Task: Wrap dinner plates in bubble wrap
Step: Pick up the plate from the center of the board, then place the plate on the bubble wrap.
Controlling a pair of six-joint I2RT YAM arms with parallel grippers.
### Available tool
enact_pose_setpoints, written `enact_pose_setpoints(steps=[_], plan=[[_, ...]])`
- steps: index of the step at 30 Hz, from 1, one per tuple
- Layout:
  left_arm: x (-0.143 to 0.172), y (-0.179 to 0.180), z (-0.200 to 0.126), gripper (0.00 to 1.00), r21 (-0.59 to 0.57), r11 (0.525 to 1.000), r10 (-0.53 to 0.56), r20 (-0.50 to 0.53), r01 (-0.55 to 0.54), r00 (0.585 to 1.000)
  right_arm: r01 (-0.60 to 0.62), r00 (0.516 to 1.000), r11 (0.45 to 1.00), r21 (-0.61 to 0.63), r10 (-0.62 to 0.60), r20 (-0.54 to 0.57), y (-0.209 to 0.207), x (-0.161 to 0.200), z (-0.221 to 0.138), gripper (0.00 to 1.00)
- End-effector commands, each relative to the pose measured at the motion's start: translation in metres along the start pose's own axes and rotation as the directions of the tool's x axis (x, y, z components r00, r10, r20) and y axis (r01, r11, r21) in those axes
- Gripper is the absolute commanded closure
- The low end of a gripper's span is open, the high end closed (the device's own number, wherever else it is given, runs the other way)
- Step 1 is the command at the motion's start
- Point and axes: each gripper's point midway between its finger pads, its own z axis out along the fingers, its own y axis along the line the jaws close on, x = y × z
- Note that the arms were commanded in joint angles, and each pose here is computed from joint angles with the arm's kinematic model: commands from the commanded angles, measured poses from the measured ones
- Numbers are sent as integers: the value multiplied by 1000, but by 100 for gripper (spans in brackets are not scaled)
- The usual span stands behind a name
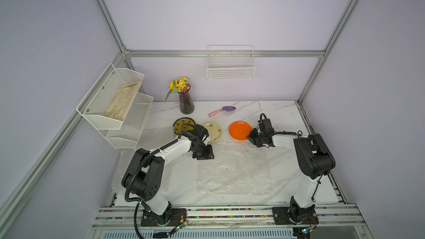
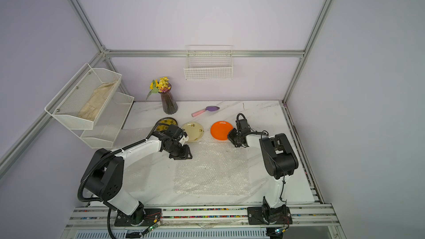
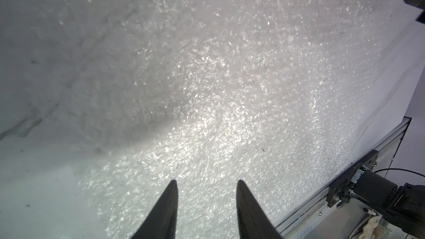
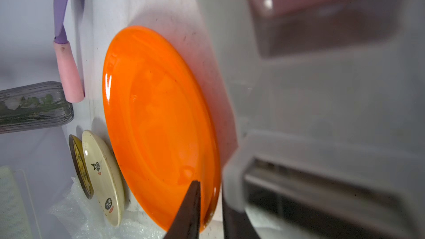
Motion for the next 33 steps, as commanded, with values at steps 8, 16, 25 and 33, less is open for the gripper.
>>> enact_pose_setpoints(steps=[8, 16, 25, 33], plan=[[4, -1, -5, 59, 6, 1000, -5, 16, 5, 1000, -6, 997, 999, -48, 9, 72, 28, -18, -27, 100], [-1, -5, -9, 58, 21, 1000, 14, 40, -15, 999, 11, 990, 997, -74, -21, -142, 15, 54, -97, 100], [-3, -6, -8, 58, 39, 999, -16, 74, 13, 997, 63, 950, 994, -85, -86, -300, -26, 143, -127, 100], [4, 0, 1, 58, 27, 999, -47, 39, 46, 998, 148, 929, 987, -64, -161, -333, -43, 173, -104, 100]])
